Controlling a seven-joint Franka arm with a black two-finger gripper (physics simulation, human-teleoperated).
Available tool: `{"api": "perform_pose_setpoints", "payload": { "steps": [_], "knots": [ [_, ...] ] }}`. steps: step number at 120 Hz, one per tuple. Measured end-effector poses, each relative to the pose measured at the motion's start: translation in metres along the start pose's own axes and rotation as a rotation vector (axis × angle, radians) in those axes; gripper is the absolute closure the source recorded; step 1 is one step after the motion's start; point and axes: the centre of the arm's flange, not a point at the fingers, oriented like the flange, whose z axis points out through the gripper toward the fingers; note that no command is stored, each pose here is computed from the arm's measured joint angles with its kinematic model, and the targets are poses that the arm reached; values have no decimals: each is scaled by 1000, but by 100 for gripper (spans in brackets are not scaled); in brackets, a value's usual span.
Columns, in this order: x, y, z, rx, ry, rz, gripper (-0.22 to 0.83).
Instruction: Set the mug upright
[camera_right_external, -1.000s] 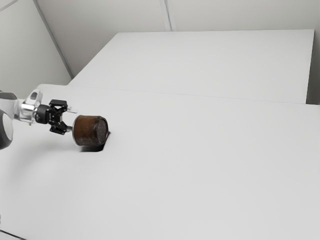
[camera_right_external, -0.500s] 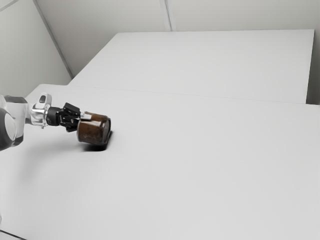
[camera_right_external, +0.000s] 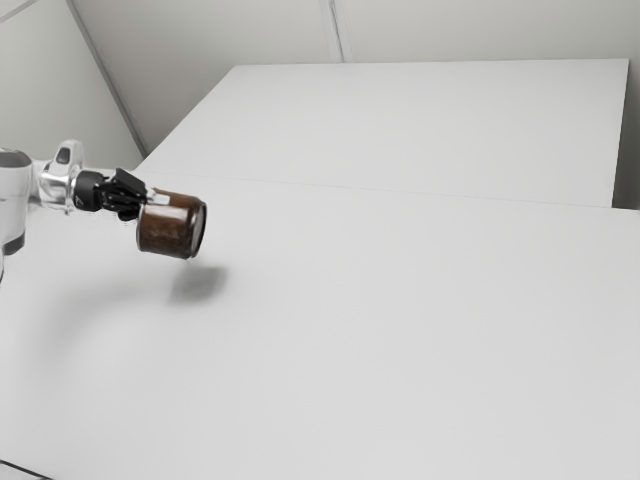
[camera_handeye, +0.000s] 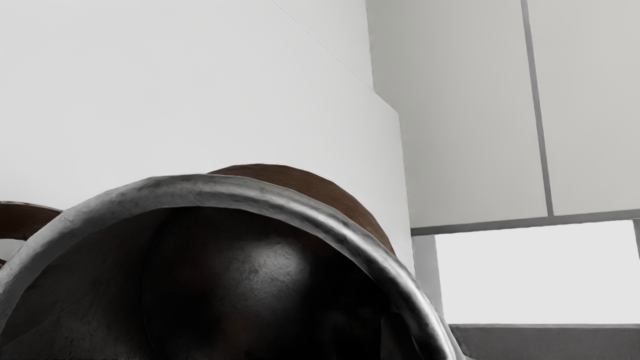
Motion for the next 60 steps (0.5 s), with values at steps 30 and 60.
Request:
{"api": "perform_pose_setpoints", "payload": {
  "steps": [30,60],
  "knots": [
    [13,86,73,457,-393,269,77],
    [-39,99,174,893,-662,404,77]
  ]
}}
